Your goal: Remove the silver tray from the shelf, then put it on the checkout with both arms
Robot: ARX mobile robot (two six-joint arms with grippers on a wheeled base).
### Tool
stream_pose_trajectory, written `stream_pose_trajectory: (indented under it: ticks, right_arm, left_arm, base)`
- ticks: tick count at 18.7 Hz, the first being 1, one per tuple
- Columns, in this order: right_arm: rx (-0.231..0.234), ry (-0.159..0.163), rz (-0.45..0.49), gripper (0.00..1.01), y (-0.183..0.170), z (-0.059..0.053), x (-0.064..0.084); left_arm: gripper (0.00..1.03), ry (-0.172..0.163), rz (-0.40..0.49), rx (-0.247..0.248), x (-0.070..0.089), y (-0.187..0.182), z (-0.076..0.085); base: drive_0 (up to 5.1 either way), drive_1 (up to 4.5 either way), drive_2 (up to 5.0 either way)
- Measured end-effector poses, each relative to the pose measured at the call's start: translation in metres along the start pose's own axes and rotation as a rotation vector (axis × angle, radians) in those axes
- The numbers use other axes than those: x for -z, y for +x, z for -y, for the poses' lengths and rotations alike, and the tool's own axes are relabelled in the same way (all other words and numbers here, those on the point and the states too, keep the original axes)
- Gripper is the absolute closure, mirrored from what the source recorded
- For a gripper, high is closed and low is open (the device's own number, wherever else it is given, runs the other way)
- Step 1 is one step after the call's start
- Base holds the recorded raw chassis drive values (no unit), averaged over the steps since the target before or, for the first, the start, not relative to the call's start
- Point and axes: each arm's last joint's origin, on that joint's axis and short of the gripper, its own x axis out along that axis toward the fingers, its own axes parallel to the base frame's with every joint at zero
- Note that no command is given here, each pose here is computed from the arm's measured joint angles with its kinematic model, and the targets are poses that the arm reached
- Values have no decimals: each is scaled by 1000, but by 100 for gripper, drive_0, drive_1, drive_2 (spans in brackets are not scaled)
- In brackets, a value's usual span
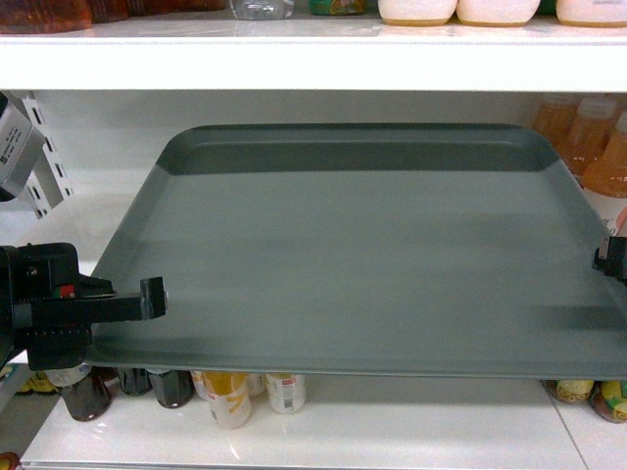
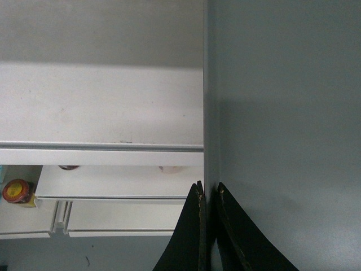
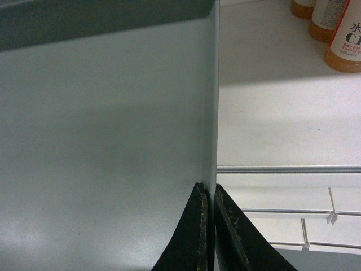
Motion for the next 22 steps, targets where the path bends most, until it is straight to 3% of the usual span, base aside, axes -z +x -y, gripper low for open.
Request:
stream_pose_trajectory:
  ticks: [22]
  right_arm:
    - [-3, 1, -4, 99, 1, 0, 1]
  left_arm:
    - [100, -1, 0, -3, 0, 0, -1]
  base:
    - [0, -426, 426]
